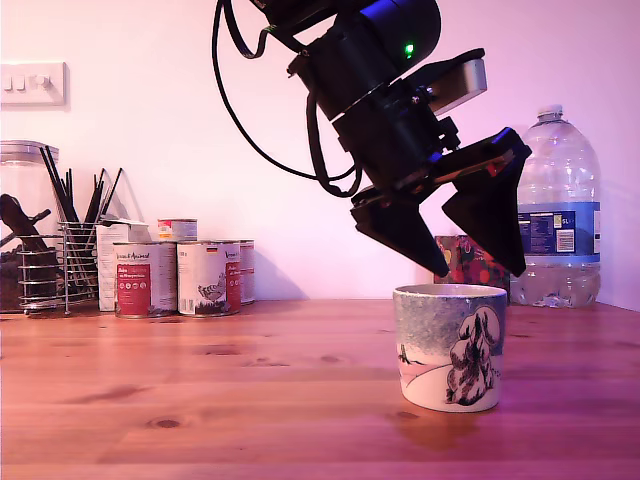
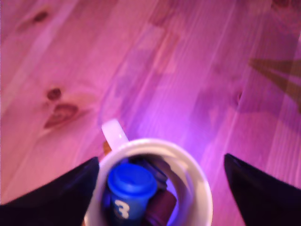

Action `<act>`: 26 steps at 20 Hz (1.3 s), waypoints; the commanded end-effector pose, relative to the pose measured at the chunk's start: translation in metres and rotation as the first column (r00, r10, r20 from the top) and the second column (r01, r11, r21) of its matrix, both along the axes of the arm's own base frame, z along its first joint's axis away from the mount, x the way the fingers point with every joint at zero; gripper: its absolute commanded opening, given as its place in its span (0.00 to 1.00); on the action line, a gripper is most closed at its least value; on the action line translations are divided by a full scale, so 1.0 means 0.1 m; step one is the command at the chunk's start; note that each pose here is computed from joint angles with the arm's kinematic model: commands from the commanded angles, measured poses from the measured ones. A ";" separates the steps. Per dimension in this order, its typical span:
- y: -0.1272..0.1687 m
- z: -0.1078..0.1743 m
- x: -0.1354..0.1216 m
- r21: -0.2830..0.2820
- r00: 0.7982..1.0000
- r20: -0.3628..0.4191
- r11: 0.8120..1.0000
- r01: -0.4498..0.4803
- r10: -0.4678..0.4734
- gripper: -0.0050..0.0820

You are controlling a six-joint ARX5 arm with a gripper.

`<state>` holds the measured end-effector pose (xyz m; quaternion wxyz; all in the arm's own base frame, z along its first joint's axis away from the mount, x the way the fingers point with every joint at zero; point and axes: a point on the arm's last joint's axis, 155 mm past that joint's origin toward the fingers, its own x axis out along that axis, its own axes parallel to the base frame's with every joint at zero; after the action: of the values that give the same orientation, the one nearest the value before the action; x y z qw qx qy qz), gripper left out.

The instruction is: Pick up the coffee capsules from the table one by one and drop them inside the nearest coffee cup

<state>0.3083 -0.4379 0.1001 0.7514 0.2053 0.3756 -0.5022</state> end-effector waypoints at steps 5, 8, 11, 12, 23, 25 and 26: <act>-0.11 0.42 0.10 -0.108 0.995 0.103 0.994 0.025 -0.014 0.04; -0.02 0.62 0.16 -0.176 0.987 0.158 0.984 0.010 0.019 0.04; 0.21 0.82 0.22 -0.261 0.973 0.204 0.964 -0.048 0.103 0.04; 0.32 0.87 0.24 -0.287 0.967 0.213 0.955 -0.073 0.138 0.04; 1.98 1.00 0.41 -0.377 0.816 0.254 0.830 -0.411 0.519 0.04; 2.15 1.05 0.39 -0.372 0.801 0.253 0.818 -0.438 0.543 0.04; 2.20 1.08 0.39 -0.374 0.794 0.254 0.813 -0.446 0.552 0.04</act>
<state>0.3503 -0.2175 0.2189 0.9377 0.0685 0.1834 -0.2871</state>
